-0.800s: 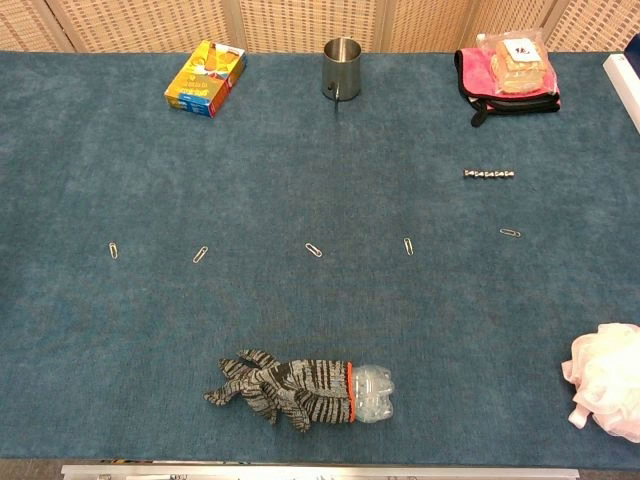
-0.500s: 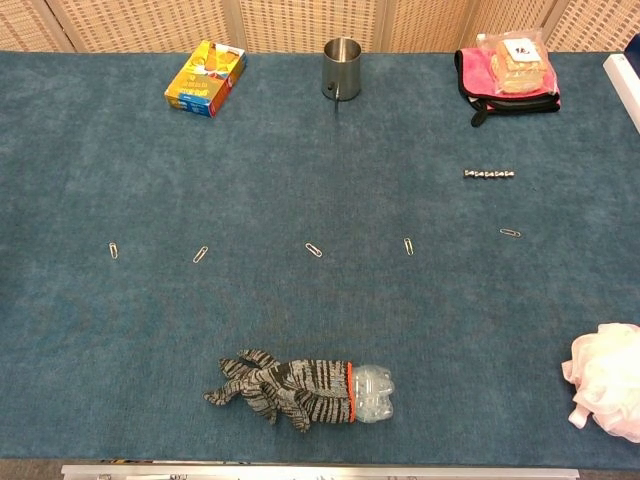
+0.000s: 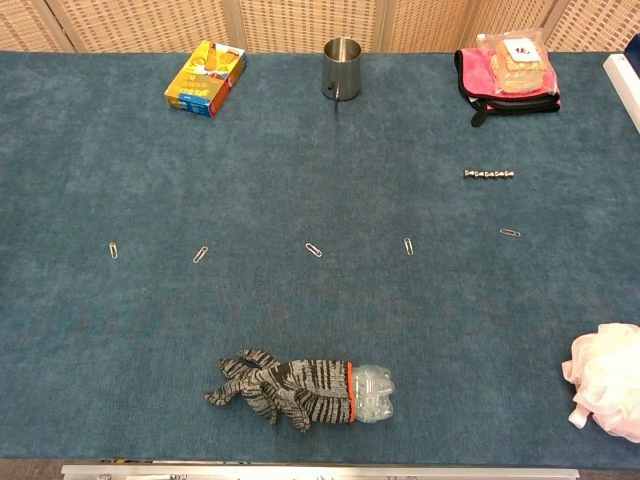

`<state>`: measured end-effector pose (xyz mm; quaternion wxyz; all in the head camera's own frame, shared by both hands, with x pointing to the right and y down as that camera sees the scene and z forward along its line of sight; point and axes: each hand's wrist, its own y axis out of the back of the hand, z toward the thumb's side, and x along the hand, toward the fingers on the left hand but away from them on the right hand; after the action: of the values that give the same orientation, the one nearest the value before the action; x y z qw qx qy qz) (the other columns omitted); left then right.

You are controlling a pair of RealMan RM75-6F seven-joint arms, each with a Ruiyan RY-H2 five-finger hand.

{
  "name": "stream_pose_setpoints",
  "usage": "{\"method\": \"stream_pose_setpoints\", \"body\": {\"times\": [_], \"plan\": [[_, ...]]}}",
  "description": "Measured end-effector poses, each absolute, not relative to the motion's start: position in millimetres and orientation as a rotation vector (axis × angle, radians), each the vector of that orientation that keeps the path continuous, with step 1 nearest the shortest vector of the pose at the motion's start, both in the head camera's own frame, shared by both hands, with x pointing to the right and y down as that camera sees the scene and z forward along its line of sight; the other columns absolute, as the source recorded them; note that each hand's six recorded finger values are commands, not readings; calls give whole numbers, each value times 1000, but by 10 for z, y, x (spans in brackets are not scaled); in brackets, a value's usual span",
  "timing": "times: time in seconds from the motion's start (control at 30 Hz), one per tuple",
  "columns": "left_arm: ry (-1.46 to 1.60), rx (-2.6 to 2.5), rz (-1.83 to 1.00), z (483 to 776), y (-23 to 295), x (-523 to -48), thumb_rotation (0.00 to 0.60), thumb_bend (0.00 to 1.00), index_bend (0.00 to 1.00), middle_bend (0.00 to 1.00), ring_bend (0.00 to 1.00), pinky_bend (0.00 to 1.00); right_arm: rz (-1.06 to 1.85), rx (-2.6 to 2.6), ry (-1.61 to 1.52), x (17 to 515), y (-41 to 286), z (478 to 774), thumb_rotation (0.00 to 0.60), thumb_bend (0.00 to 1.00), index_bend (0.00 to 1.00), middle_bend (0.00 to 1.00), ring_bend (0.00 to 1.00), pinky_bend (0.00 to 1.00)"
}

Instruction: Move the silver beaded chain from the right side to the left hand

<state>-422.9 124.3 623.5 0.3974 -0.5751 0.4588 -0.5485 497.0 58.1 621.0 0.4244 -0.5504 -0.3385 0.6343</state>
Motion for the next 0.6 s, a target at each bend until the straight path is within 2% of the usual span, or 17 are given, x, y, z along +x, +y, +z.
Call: {"method": "stream_pose_setpoints", "body": {"times": [0.3, 0.6], "plan": [[1168, -1454, -1418, 6268, 1278, -4349, 600, 489, 312, 289, 289, 333, 1607, -1373, -775, 4841, 280, 6331, 600, 82, 452, 200, 125, 261], [1183, -1456, -1449, 6325, 1301, -4454, 600, 490, 315, 309, 294, 348, 1621, -1377, -686, 4677, -48, 6499, 600, 329, 452, 149, 80, 247]]}}
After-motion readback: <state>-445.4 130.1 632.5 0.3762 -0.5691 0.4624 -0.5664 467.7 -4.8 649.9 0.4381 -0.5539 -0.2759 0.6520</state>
